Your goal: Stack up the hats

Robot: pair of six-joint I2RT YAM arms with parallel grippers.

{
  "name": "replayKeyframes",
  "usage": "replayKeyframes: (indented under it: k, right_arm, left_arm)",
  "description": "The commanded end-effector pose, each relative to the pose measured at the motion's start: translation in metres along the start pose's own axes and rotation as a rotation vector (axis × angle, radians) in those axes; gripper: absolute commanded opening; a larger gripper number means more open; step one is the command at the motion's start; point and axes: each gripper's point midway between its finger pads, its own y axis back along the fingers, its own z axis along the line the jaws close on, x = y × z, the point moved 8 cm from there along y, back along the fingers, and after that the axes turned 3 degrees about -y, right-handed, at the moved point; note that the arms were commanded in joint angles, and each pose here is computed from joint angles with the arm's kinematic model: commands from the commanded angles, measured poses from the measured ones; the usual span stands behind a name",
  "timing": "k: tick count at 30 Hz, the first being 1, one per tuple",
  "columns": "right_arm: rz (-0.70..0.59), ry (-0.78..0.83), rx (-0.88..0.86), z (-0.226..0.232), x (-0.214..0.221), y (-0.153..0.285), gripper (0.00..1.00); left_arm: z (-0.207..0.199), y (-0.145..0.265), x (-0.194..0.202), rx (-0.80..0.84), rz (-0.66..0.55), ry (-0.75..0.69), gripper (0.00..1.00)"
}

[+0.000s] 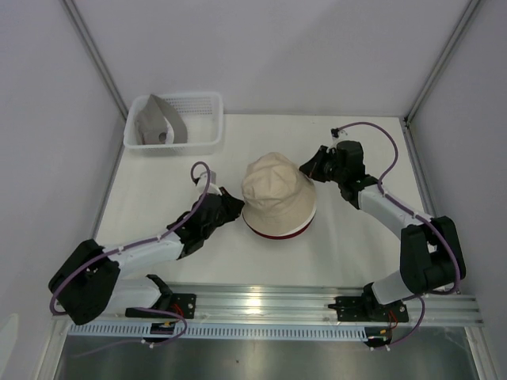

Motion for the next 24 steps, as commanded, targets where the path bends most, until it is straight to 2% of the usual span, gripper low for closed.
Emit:
replayKeyframes:
  k: [1, 2, 4, 5, 7, 8, 9, 10, 11, 12, 15, 16, 18, 19, 22, 24]
  right_arm:
    - [-0.086, 0.074, 0.014, 0.01, -0.023, 0.016, 0.0]
    - [-0.078, 0.077, 0.027, 0.01, -0.023, 0.018, 0.04]
    - [-0.105, 0.106, 0.044, 0.013, -0.034, 0.025, 0.22]
    - [-0.106, 0.113, 0.054, 0.013, -0.036, 0.028, 0.47]
    - [-0.124, 0.121, 0.076, 0.014, -0.049, 0.039, 0.71]
    - [-0.136, 0.127, 0.086, 0.016, -0.056, 0.048, 0.88]
    - [-0.159, 0.13, 0.094, 0.017, -0.063, 0.054, 0.95]
    - [-0.196, 0.136, 0.095, 0.02, -0.076, 0.061, 0.99]
    - [-0.226, 0.157, 0.097, 0.023, -0.083, 0.072, 0.99]
    - [-0.251, 0.164, 0.109, 0.024, -0.089, 0.079, 1.0]
    - [-0.325, 0.197, 0.139, 0.028, -0.106, 0.1, 1.0]
    - [-0.34, 0.201, 0.141, 0.03, -0.108, 0.105, 0.99]
    - [-0.372, 0.202, 0.137, 0.03, -0.109, 0.11, 1.0]
    - [-0.379, 0.202, 0.133, 0.03, -0.109, 0.11, 1.0]
    - [-0.386, 0.195, 0.136, 0.025, -0.108, 0.106, 0.99]
    - [-0.388, 0.197, 0.13, 0.024, -0.109, 0.101, 0.99]
  left_arm:
    - [-0.004, 0.016, -0.022, -0.044, -0.048, -0.086, 0.31]
    - [-0.01, 0.019, -0.034, -0.042, -0.074, -0.091, 0.37]
    - [-0.018, 0.029, -0.065, -0.051, -0.149, -0.094, 0.5]
    - [-0.016, 0.033, -0.076, -0.084, -0.158, -0.1, 0.59]
    - [-0.009, 0.037, -0.108, -0.119, -0.225, -0.08, 0.69]
    - [-0.004, 0.039, -0.12, -0.135, -0.251, -0.087, 0.8]
    - [-0.014, 0.043, -0.145, -0.119, -0.294, -0.074, 0.84]
    - [-0.001, 0.043, -0.163, -0.175, -0.322, -0.063, 0.89]
    - [0.008, 0.036, -0.169, -0.225, -0.301, -0.088, 0.99]
    - [-0.007, 0.04, -0.204, -0.211, -0.365, -0.091, 1.0]
    - [0.018, 0.021, -0.238, -0.362, -0.316, -0.12, 1.0]
    - [0.023, 0.02, -0.26, -0.391, -0.35, -0.121, 1.0]
    - [0.033, 0.01, -0.28, -0.455, -0.343, -0.129, 1.0]
    - [0.058, -0.009, -0.282, -0.525, -0.301, -0.119, 0.99]
    - [0.095, -0.044, -0.303, -0.57, -0.225, -0.124, 0.99]
    - [0.097, -0.059, -0.334, -0.568, -0.216, -0.204, 0.99]
